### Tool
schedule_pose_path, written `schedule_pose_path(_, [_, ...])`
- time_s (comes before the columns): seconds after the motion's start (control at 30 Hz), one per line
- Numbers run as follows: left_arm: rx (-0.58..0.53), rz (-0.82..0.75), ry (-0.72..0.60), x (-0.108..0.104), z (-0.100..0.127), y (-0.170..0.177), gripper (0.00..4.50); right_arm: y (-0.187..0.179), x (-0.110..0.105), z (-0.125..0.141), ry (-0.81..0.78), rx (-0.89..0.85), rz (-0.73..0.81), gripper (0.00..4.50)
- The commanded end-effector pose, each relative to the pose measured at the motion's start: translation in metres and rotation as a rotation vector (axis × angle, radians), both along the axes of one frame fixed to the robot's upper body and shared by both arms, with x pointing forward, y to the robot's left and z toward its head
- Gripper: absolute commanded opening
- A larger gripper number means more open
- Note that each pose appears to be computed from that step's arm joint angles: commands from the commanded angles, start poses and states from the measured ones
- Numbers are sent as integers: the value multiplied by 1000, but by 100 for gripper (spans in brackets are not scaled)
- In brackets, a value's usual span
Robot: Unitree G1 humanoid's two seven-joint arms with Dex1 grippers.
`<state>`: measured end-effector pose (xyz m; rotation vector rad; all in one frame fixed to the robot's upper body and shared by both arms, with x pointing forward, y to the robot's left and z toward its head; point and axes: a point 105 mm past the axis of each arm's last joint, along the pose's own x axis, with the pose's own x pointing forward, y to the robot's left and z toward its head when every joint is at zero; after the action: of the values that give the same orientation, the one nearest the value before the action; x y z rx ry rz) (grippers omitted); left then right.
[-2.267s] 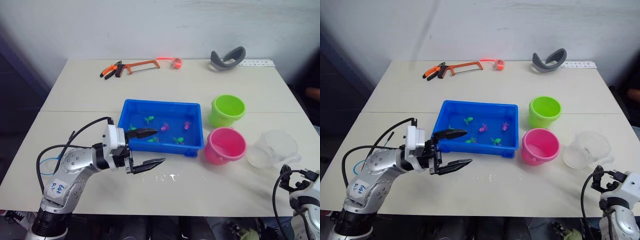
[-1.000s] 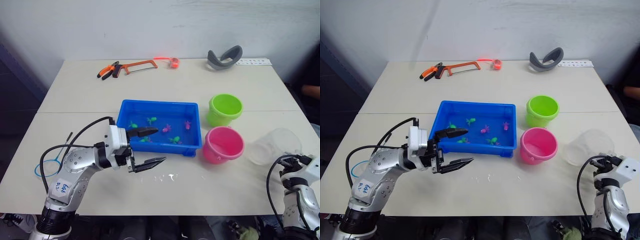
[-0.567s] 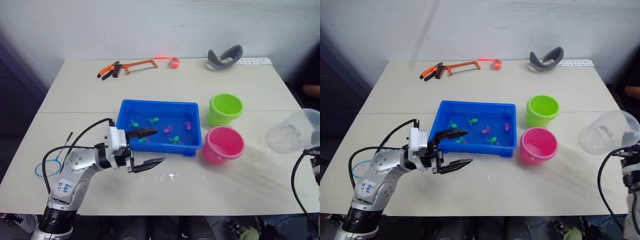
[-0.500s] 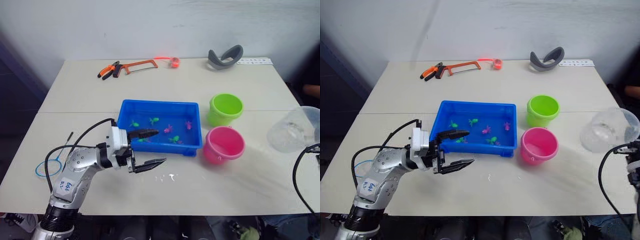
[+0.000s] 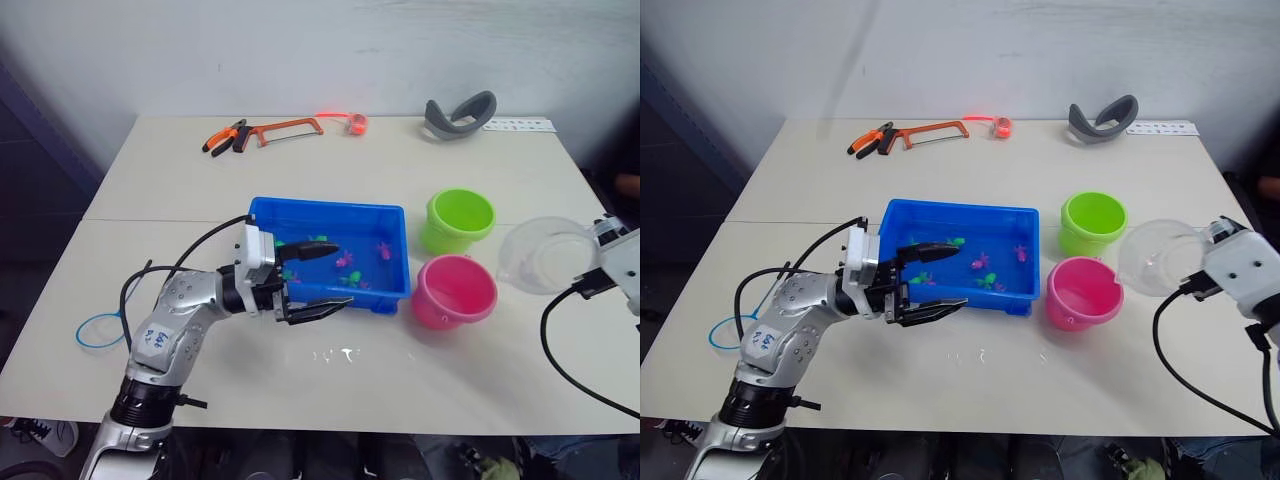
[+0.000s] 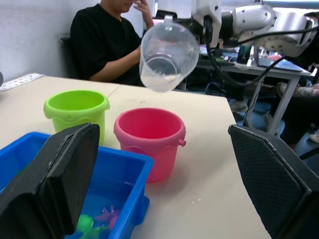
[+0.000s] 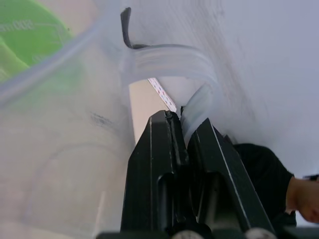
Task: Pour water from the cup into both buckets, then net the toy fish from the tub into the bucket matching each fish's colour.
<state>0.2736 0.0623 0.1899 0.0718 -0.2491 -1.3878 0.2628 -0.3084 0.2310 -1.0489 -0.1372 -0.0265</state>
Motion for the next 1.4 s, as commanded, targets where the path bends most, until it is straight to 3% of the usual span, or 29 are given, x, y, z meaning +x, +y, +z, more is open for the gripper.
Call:
schedule_pose_path(0.03, [-21, -28, -8, -2, 7, -5, 450, 8, -2, 18, -76, -104, 4, 9])
schedule_pose_path(0.7, [-20, -52, -4, -1, 4, -15, 450, 34, 26, 23, -159, -495, 52, 9])
schedule_pose_path(0.97, [-35, -42, -11, -3, 2, -15, 450, 39, 25, 23, -213, -598, 79, 9])
schedule_pose_path(1.23, [-44, -34, -30, -3, 5, -16, 450, 37, 23, 30, -268, -605, 81, 9])
schedule_pose_path(1.4, [-47, -28, -35, -3, 7, -16, 450, 30, 24, 27, -257, -500, 64, 9])
